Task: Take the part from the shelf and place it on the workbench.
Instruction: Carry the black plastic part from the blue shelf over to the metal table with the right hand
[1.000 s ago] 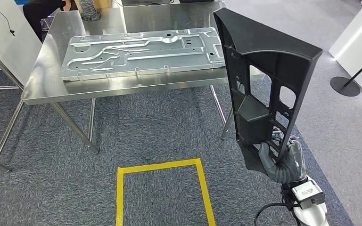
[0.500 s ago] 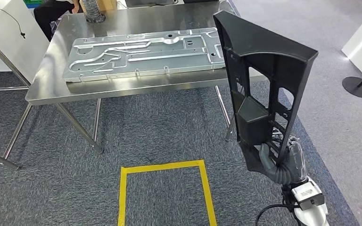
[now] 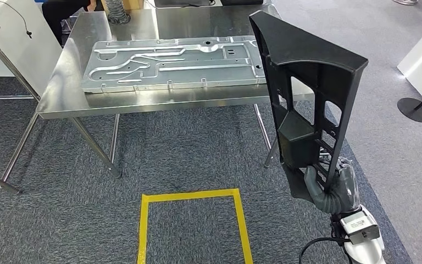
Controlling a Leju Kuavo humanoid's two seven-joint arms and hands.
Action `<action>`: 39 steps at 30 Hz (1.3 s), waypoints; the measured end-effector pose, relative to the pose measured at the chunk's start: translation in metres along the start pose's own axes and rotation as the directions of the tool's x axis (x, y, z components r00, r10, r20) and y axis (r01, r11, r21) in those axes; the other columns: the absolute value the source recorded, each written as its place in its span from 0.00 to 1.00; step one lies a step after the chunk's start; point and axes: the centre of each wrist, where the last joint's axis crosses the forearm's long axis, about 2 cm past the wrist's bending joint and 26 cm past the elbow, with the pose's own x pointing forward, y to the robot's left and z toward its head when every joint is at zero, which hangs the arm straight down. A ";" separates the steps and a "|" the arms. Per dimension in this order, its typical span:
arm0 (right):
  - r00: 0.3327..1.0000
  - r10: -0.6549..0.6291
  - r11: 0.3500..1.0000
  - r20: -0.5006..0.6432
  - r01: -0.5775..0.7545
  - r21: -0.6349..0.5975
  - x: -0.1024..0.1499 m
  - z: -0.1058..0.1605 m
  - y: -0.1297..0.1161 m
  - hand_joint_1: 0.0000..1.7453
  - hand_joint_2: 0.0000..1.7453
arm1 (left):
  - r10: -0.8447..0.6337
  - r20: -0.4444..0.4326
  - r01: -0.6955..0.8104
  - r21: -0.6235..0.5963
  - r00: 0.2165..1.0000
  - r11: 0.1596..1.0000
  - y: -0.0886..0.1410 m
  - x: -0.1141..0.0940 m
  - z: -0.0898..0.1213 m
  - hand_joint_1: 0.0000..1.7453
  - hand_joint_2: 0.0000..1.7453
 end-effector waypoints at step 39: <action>0.969 0.244 0.970 -0.040 -0.244 0.009 0.007 0.016 -0.056 1.00 1.00 | 0.025 -0.006 -0.025 0.003 1.000 1.000 -0.001 -0.010 0.003 0.00 0.00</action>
